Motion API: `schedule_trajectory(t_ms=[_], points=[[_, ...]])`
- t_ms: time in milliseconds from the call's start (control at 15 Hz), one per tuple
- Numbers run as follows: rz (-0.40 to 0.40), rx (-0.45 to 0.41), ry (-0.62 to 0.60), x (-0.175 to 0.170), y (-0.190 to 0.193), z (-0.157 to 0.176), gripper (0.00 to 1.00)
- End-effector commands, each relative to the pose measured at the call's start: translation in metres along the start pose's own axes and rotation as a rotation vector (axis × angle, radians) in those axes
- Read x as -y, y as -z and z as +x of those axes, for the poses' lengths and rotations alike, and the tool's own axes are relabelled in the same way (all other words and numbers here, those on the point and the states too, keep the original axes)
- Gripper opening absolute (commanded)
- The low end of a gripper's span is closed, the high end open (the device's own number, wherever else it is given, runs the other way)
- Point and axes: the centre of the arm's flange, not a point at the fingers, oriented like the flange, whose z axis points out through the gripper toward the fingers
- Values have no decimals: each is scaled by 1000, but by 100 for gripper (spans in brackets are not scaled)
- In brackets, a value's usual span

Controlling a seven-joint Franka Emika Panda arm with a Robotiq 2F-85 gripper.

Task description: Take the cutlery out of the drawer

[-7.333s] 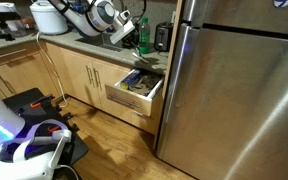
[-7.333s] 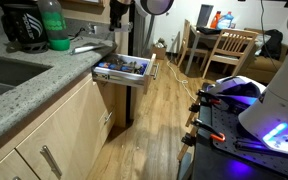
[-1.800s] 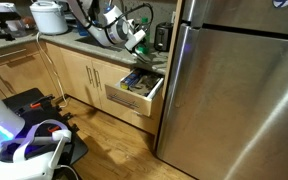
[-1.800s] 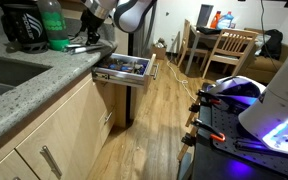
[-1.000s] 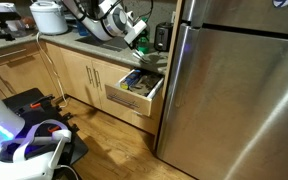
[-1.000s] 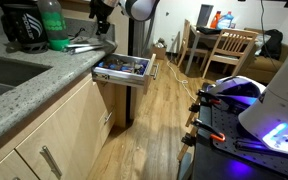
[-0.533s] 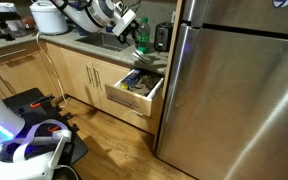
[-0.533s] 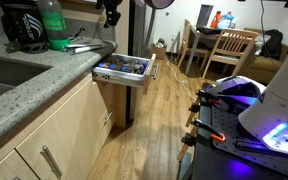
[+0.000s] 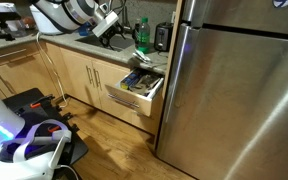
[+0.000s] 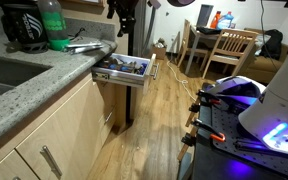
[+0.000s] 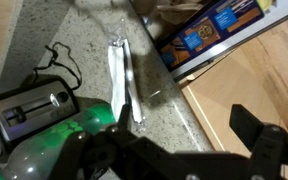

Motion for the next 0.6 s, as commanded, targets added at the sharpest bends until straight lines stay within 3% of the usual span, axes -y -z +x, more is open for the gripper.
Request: schedule_trajectory(t_ms=[0, 333, 400, 533], points=[[81, 62, -32, 20, 22, -16, 100], [105, 128, -44, 33, 39, -29, 100], [104, 113, -50, 33, 13, -21, 100], [100, 113, -50, 32, 17, -21, 100]])
